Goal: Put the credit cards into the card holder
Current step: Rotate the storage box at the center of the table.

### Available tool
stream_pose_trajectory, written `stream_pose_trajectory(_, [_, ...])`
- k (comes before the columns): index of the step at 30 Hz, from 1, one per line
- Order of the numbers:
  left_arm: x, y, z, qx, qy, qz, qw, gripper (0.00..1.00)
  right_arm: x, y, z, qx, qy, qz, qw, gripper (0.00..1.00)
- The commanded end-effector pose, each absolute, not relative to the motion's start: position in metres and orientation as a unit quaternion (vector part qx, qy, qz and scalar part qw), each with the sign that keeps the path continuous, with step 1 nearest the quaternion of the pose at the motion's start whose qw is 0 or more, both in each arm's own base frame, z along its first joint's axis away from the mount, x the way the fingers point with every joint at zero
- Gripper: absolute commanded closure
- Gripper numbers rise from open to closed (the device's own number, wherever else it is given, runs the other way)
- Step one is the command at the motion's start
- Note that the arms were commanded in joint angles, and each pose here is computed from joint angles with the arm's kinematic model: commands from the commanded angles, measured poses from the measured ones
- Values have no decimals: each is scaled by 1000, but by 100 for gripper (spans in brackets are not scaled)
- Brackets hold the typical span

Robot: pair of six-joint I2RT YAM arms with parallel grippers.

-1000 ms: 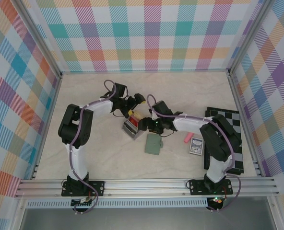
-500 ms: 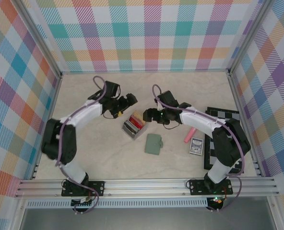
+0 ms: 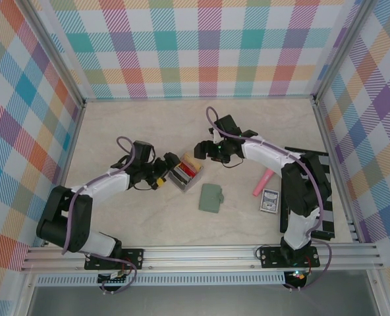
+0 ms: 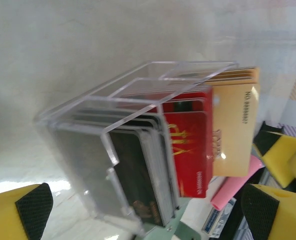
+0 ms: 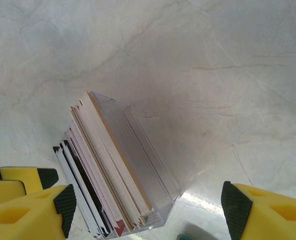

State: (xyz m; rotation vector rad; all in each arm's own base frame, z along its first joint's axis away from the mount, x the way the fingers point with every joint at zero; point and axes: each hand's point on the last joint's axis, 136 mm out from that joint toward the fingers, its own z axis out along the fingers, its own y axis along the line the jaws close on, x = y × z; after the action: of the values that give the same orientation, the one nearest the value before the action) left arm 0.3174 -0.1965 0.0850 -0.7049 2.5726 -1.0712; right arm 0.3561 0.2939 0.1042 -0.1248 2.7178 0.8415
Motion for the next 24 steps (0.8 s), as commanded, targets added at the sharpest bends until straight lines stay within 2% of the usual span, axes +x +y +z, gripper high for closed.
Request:
stream_pose_trajectory(1, [336, -219, 98, -230, 867, -417, 145, 1, 357, 293, 105, -45, 943, 301, 134, 21])
stream_pose_trajectory(9, [353, -245, 93, -206, 866, -436, 130, 1, 360, 264, 102, 2, 942, 310, 129, 21])
stream_pose_trajectory(17, [368, -276, 93, -177, 869, -449, 111, 2, 353, 223, 99, 39, 951, 272, 141, 22])
stream_pose_trajectory(24, [358, -261, 90, -180, 890, -401, 124, 4, 342, 218, 118, 11, 956, 253, 146, 28])
